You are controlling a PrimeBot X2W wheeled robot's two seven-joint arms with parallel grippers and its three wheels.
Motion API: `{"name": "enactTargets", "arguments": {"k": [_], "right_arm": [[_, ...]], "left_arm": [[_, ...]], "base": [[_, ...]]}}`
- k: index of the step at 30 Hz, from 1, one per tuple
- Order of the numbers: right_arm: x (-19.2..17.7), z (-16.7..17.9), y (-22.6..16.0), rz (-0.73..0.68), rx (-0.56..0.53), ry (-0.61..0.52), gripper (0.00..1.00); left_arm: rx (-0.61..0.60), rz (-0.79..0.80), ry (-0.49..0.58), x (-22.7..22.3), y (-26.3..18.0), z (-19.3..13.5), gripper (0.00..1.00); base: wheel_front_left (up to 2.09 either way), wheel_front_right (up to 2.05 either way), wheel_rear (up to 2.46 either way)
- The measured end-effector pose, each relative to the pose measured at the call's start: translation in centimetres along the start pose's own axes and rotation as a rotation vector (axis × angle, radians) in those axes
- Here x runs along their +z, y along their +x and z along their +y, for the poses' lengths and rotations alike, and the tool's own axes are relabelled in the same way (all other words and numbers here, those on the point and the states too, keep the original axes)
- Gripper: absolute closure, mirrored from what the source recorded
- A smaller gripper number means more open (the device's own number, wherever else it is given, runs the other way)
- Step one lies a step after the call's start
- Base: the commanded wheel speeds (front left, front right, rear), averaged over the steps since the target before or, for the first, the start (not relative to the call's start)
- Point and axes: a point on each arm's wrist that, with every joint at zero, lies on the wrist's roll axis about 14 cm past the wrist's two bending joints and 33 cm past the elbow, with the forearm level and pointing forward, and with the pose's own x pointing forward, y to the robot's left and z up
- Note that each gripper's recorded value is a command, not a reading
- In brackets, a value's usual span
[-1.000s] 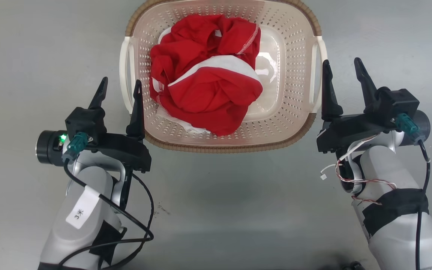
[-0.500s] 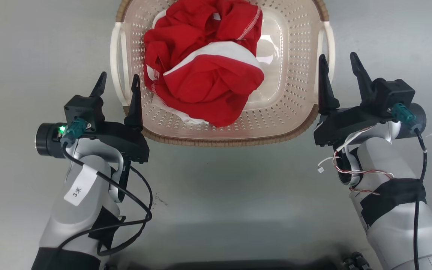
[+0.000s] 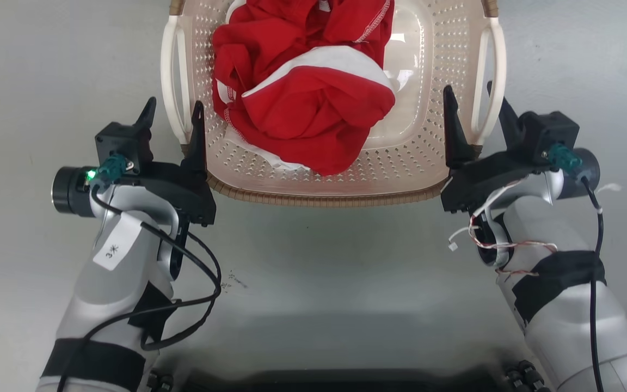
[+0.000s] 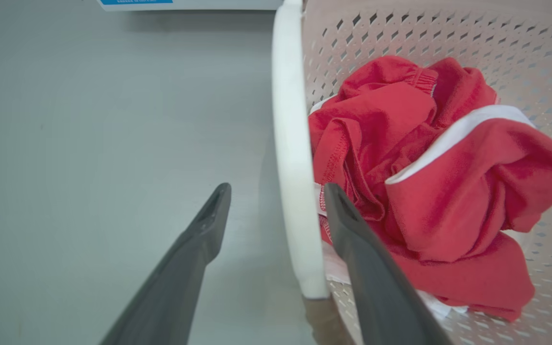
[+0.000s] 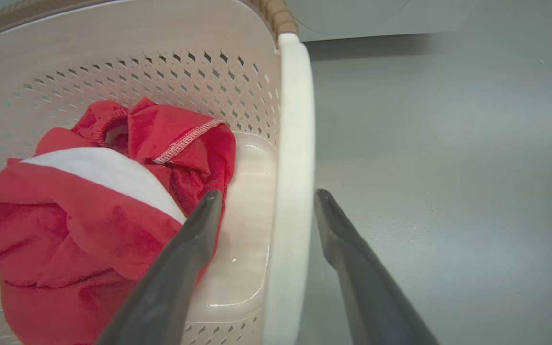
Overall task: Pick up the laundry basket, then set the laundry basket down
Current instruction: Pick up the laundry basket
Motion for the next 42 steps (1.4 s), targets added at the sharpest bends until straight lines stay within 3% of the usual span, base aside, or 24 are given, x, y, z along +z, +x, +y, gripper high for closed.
{"name": "enactTargets", "arguments": {"k": [10, 11, 13, 15, 16, 18, 19, 20, 42], "right_arm": [[-1.0, 0.7, 1.1, 0.032, 0.01, 0.011, 0.01], [-1.1, 0.8, 1.1, 0.035, 0.012, 0.011, 0.12], [-1.1, 0.9, 1.2, 0.038, 0.015, 0.012, 0.16], [-0.9, 0.9, 1.4, 0.035, 0.013, 0.013, 0.51], [-0.9, 0.9, 1.4, 0.036, 0.011, 0.013, 0.56], [-1.1, 0.8, 1.4, 0.041, 0.012, 0.008, 0.7], [-1.2, 0.7, 1.3, 0.047, 0.011, 0.007, 0.89], [-1.2, 0.7, 1.3, 0.046, 0.004, 0.011, 1.0], [0.5, 0.5, -1.5, 0.071, -0.04, 0.038, 1.0]], "left_arm": [[-0.026, 0.04, 0.021, -0.8, 1.1, -0.3, 0.0], [-0.026, 0.044, 0.022, -0.9, 1.1, -0.3, 0.0], [-0.034, 0.051, 0.025, -1.0, 1.3, -0.4, 0.0], [-0.04, 0.053, 0.029, -1.0, 1.4, -0.6, 0.03], [-0.043, 0.058, 0.032, -1.1, 1.4, -0.6, 0.53], [-0.048, 0.064, 0.033, -1.3, 1.3, -0.7, 0.91], [-0.053, 0.07, 0.034, -1.4, 1.3, -0.8, 1.0], [-0.062, 0.077, 0.035, -1.6, 1.2, -1.1, 1.0], [-0.082, 0.065, 0.006, 0.3, -1.3, -2.8, 1.0]], "base": [[0.0, 0.0, 0.0], [0.0, 0.0, 0.0], [0.0, 0.0, 0.0], [0.0, 0.0, 0.0], [0.0, 0.0, 0.0], [0.0, 0.0, 0.0], [0.0, 0.0, 0.0], [0.0, 0.0, 0.0], [0.0, 0.0, 0.0]]}}
